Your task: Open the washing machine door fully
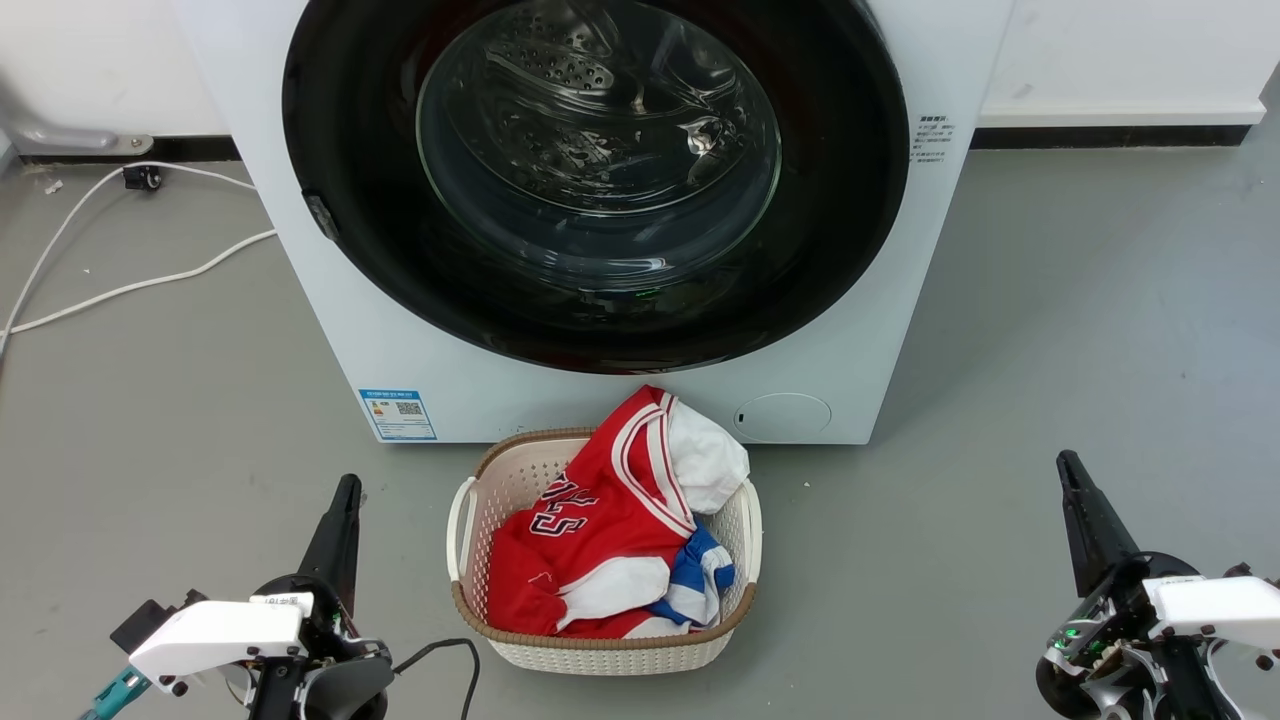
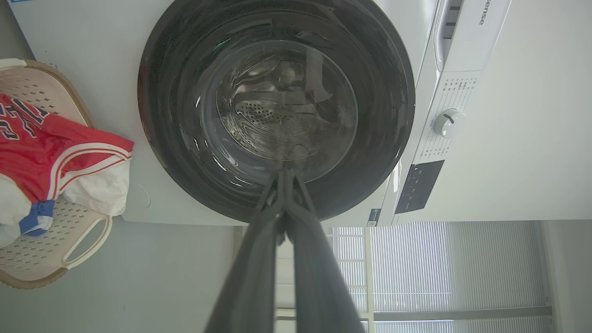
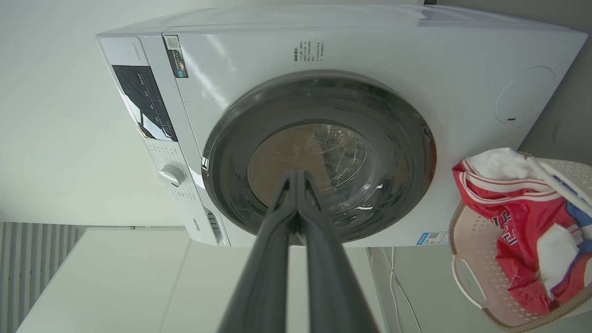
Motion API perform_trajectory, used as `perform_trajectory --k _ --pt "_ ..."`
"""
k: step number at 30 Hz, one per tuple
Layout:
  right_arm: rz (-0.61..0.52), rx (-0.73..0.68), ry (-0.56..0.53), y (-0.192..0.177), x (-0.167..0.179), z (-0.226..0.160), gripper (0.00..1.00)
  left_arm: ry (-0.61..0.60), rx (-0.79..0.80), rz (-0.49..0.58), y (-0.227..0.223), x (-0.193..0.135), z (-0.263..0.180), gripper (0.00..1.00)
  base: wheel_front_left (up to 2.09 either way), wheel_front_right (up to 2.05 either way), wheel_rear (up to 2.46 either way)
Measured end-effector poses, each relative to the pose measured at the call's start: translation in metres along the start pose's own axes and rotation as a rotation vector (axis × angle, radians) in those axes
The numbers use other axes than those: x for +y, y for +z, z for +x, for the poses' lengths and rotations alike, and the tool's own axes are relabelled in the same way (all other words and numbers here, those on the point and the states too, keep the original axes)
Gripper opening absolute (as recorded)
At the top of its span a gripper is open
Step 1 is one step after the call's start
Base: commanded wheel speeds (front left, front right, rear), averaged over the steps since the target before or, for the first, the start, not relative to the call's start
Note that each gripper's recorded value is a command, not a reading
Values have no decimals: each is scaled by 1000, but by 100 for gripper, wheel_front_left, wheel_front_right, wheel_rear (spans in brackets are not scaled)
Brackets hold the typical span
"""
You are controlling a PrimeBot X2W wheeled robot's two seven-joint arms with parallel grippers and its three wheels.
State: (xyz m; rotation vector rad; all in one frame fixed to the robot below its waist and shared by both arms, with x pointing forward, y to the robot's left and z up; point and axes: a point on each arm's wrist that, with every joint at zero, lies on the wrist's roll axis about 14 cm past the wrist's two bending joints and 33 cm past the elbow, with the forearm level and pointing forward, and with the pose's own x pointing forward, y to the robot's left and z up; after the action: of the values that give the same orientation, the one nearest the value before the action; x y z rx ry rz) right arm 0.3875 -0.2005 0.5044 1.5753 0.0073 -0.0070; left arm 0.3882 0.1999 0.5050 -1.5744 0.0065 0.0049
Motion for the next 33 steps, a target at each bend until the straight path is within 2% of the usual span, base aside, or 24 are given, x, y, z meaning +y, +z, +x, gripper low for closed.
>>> perform_trajectory --k 26,27,30,33 --pt "-2 -1 0 0 0 0 0 0 0 0 0 0 0 0 0 0 0" --pt "-2 -1 -5 0 -2 -1 100 4 0 0 0 1 0 100 0 0 0" --pt "5 -5 -69 0 -23 -10 100 70 1 -6 -1 24 -10 100 0 0 0" --pt "3 -15 -94 1 -32 -15 100 87 -9 -6 -1 29 -14 100 0 0 0"
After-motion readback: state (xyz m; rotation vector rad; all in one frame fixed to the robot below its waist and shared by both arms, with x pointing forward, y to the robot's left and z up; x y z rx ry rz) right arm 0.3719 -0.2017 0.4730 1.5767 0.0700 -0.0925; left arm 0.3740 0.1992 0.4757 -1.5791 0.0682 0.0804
